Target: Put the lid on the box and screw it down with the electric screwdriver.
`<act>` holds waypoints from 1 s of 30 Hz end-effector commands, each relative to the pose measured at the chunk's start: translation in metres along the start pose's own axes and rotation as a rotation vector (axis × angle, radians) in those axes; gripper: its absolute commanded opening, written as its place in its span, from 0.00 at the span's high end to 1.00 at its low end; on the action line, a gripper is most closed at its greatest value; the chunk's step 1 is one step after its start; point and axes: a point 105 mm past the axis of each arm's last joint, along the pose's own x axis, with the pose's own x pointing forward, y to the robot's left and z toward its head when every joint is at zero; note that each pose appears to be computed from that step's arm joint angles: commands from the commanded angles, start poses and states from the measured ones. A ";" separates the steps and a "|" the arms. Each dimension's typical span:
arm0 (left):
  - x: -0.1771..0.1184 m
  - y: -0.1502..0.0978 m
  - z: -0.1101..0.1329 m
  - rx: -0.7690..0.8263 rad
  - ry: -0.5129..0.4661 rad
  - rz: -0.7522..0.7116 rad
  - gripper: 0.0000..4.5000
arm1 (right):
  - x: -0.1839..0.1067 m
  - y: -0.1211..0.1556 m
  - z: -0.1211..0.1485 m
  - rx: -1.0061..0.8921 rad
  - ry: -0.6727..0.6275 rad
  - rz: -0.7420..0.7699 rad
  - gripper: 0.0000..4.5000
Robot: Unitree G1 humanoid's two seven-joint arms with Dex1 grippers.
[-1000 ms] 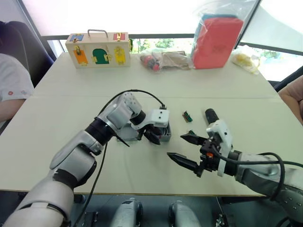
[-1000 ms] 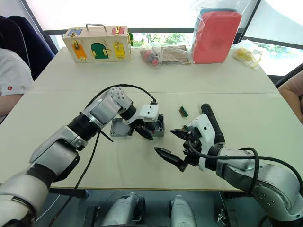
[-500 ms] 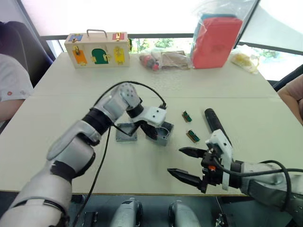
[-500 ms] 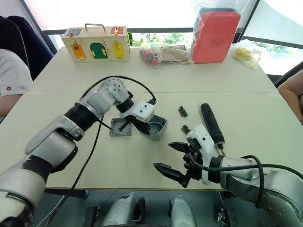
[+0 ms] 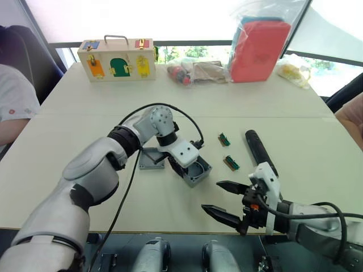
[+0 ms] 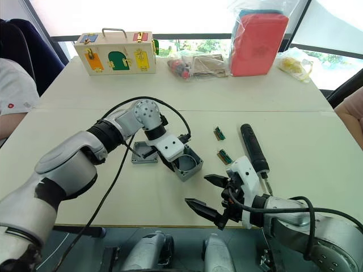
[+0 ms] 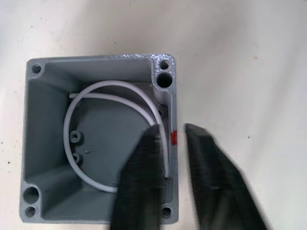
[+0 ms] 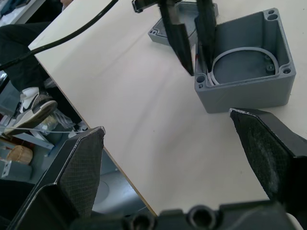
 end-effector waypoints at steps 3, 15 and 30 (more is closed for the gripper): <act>-0.052 0.023 0.012 -0.011 0.009 0.177 0.40 | 0.001 0.010 0.016 -0.058 -0.039 0.041 0.00; -0.152 -0.032 -0.064 -1.135 -0.065 0.887 0.40 | 0.019 0.000 0.075 -0.413 -0.063 0.161 0.00; -0.070 -0.090 -0.080 -1.766 -0.009 0.962 0.40 | 0.047 -0.007 0.069 -0.603 0.006 0.237 0.00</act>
